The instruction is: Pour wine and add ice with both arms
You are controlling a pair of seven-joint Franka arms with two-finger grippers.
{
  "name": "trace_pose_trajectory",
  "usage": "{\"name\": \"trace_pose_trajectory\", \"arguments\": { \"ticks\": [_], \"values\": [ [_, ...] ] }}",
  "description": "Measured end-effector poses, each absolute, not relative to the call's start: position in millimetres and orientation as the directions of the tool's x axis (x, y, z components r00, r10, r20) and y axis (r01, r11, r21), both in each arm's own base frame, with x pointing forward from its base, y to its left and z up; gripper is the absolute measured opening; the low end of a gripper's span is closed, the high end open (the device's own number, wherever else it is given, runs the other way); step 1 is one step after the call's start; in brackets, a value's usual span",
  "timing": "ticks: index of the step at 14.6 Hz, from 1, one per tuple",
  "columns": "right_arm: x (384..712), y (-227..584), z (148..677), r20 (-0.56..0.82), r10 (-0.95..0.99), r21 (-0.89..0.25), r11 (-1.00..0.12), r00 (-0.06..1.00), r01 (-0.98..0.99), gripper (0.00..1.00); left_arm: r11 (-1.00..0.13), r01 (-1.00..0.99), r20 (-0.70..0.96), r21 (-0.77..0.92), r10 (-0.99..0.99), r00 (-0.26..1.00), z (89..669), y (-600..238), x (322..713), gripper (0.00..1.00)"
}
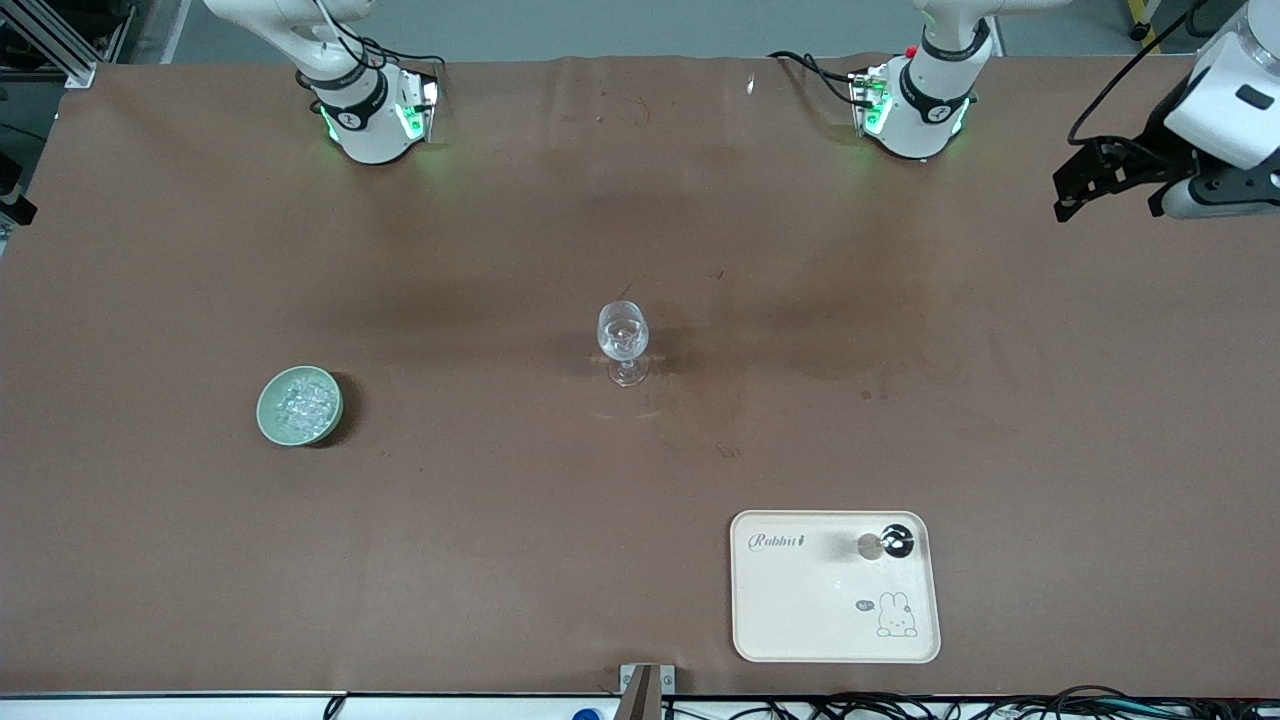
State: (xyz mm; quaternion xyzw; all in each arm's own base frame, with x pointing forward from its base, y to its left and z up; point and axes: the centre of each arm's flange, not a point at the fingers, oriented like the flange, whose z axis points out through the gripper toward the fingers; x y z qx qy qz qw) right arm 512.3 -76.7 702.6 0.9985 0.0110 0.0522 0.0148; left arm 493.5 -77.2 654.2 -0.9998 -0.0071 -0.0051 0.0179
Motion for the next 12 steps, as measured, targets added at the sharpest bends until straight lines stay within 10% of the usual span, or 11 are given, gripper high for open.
{"name": "trace_pose_trajectory", "arguments": {
  "ticks": [12],
  "values": [
    [557, -69, 642, 0.018, 0.039, 0.030, -0.999, 0.999, 0.039, 0.99, -0.999, 0.021, 0.027, -0.031, 0.020, 0.999, 662, -72, 496, 1.00]
  ]
}}
